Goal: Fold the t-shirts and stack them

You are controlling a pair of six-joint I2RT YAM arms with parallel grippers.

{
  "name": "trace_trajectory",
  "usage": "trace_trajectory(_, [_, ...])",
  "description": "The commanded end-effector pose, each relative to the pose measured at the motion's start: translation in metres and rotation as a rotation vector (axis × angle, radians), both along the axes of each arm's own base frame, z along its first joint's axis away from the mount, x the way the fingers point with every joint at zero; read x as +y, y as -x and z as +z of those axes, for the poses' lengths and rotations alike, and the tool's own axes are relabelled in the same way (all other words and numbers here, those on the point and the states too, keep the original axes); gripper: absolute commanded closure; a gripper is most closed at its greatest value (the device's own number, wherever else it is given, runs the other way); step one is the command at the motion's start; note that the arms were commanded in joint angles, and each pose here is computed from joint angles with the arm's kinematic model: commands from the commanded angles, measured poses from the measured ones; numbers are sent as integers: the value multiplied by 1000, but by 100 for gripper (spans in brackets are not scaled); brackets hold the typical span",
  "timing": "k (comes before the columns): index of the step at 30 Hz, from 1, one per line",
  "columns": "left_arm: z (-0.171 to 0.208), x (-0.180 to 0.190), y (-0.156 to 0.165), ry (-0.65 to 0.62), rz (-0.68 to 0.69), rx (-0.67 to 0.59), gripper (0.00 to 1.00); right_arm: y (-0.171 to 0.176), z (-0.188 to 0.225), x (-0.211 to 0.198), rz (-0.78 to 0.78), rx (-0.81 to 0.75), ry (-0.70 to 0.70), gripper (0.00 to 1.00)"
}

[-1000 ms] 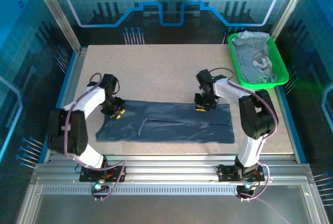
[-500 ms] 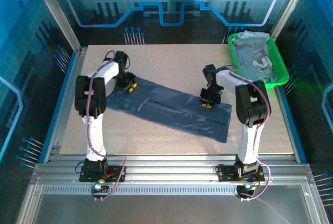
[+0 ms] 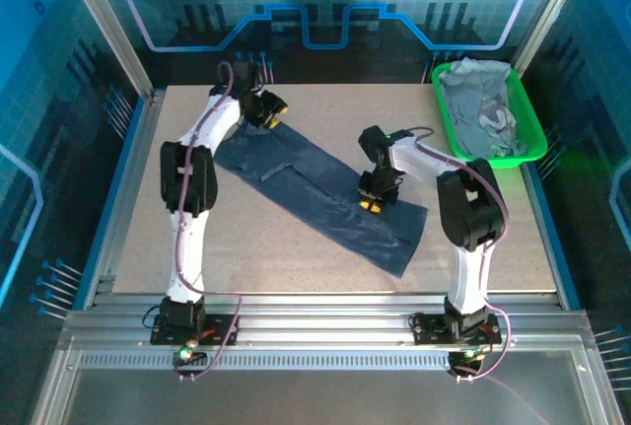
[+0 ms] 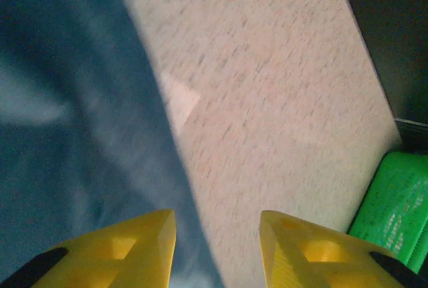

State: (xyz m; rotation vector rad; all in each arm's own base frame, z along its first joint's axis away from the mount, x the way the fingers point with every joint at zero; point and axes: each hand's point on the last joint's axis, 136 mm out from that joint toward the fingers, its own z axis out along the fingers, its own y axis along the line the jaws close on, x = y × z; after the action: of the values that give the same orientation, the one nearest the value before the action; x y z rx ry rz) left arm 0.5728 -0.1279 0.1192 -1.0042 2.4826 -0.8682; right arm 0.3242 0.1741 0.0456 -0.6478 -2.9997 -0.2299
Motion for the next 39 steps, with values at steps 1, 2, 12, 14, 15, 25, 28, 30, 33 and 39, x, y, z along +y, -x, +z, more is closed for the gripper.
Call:
trace_trajectory(1, [35,22,57,-25,115,69,62,-22,40,-8,31,-164,9,75])
trace_trajectory(2, [26,26,75,-23,144,115,62,-32,41,-4,77,-199,-4,75])
trace_trajectory(12, [-54,75,112,-15,364,309,67,-90,18,54,303,-212,-167,77])
trace_trajectory(14, [-61,81,108,-31,390,315,68,-102,14,66,335,-223,-190,76])
trace_trajectory(15, [-67,82,106,-33,395,326,68,-107,10,70,341,-218,-193,76])
trace_trajectory(25, [-125,33,65,88,270,374,72,-99,-39,26,179,-10,-49,76])
trace_trajectory(28, [-128,6,32,134,212,306,72,-88,-44,9,73,19,-62,76])
trace_trajectory(30, [-129,-14,9,160,182,255,72,-82,-40,6,2,17,-98,76])
trace_trajectory(33, [-123,-43,-26,198,127,172,72,-75,-41,15,-79,28,-152,76])
trace_trajectory(39, [-109,-90,-70,300,72,65,70,-66,-37,47,-191,34,-219,76])
